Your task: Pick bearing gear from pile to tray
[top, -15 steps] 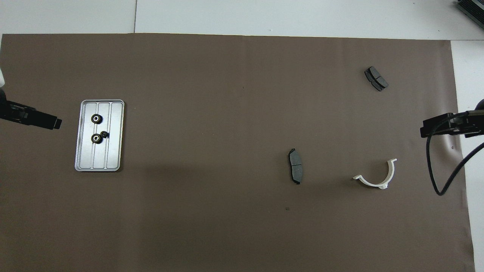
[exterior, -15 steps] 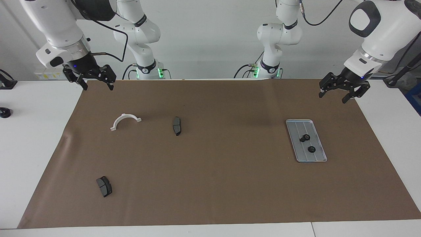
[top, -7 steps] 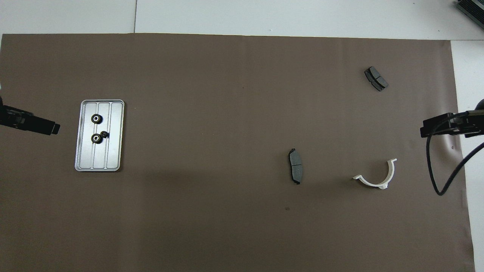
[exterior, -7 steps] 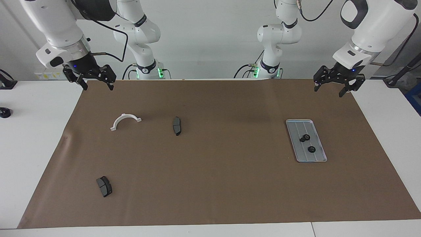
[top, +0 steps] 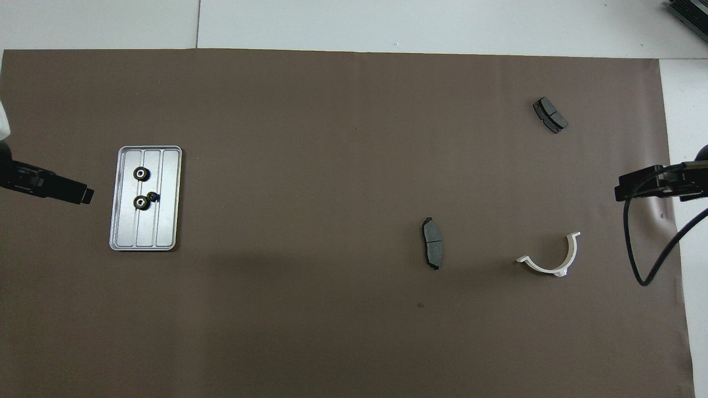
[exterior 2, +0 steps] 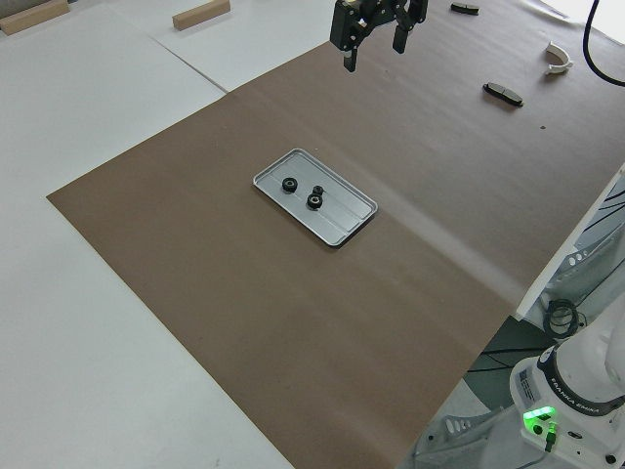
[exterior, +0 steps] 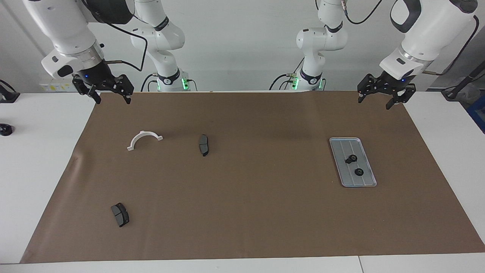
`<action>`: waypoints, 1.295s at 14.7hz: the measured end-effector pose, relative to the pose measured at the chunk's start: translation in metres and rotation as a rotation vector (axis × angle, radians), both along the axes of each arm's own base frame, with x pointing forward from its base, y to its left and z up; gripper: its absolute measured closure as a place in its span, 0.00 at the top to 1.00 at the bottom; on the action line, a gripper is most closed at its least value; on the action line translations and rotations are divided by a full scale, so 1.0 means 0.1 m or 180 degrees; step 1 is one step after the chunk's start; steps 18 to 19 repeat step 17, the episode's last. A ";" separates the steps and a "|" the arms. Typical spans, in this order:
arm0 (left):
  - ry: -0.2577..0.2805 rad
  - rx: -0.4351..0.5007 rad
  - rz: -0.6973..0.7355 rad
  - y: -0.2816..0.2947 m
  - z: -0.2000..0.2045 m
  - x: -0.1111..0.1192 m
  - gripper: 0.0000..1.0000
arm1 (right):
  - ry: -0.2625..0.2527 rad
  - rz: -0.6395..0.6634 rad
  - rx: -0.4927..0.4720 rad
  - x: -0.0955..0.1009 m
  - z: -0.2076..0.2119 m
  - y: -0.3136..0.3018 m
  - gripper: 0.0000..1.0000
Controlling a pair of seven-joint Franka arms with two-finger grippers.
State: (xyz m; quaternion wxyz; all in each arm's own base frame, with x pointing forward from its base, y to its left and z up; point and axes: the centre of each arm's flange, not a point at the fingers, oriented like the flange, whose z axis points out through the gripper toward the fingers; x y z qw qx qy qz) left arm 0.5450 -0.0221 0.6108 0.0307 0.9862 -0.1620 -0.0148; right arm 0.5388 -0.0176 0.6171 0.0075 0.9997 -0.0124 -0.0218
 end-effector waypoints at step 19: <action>0.0075 0.0125 0.0405 -0.04 -0.04 -0.02 1.00 | 0.0000 0.0000 0.0000 0.00 0.00 0.00 1.00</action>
